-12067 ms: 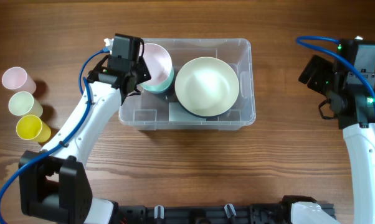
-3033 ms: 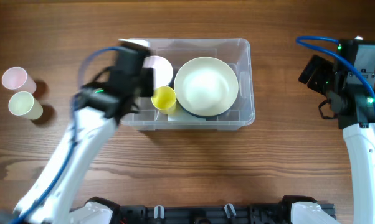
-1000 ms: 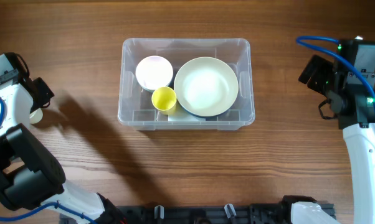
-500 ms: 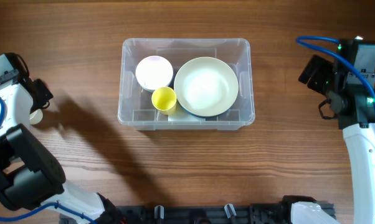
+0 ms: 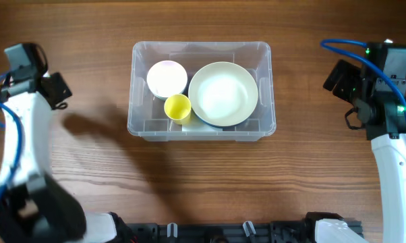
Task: Pack container
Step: 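Carry the pale green cup right and drop it into the yellow cup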
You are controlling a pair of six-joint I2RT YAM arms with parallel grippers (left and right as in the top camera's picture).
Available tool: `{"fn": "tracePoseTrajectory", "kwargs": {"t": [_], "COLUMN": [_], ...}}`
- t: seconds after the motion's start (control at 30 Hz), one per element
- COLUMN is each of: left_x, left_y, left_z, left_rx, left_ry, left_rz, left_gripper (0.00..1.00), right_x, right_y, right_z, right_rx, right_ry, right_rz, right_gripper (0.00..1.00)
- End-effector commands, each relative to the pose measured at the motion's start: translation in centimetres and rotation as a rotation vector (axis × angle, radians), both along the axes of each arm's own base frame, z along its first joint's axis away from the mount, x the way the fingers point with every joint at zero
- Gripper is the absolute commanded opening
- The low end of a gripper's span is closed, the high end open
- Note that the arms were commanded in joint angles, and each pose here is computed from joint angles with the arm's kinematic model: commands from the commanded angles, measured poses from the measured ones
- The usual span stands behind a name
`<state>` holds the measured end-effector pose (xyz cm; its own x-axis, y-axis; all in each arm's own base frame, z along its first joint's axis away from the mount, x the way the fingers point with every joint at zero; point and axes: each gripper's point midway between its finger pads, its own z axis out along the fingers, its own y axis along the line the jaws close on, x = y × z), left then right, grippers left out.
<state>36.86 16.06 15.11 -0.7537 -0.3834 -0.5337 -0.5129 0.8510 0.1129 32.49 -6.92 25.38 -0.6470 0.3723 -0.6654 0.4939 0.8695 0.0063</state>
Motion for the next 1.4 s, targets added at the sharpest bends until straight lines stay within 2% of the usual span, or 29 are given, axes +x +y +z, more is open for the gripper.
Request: {"fn": "tracePoseTrajectory", "kwargs": {"t": [0.0,0.07,0.2,0.3,0.37,0.57,0.7,1.0,1.2,1.37], "left_x": [1.1,0.8,-0.9,-2.8,-3.9,-5.7,-6.0,-5.8,-5.3,-4.5], "left_y": [-5.8,-10.4,-18.8,-23.5,-25.6,-29.0,-31.6,-34.5,-35.3,-35.9], "left_z": [8.4,11.6,14.9,15.4,14.3,8.7,6.3,1.5,-0.3,-0.1], "left_rx": [0.058,0.058,0.023,-0.003,-0.018,-0.083,-0.147,-0.130,-0.128,-0.130], "left_ry": [-0.210,-0.299,-0.390,-0.395,-0.343,-0.106,-0.025,0.117,0.155,0.116], "left_rz": [-0.148,-0.267,-0.528,-0.670,-0.739,-0.847,-0.926,-1.007,-1.016,-1.019], "left_gripper": [0.04,0.04,0.04,0.04,0.04,0.04,0.04,0.04,0.04,0.06], "right_x": [0.1,0.1,0.1,0.1,0.1,0.1,0.1,0.1,0.1,0.1], "right_y": [-0.3,-0.3,-0.4,-0.4,-0.4,-0.3,-0.3,-0.4,-0.3,-0.4], "right_z": [0.6,0.6,0.6,0.6,0.6,0.6,0.6,0.6,0.6,0.6], "right_rx": [-0.009,-0.010,-0.010,-0.010,-0.010,-0.010,-0.010,-0.010,-0.010,-0.010], "right_ry": [-0.019,-0.019,-0.019,-0.019,-0.019,-0.019,-0.019,-0.019,-0.019,-0.019], "right_rz": [-0.022,-0.022,-0.022,-0.022,-0.022,-0.022,-0.022,-0.022,-0.022,-0.022], "right_gripper": [1.00,1.00,1.00,1.00,1.00,0.99,1.00,1.00,1.00,1.00]}}
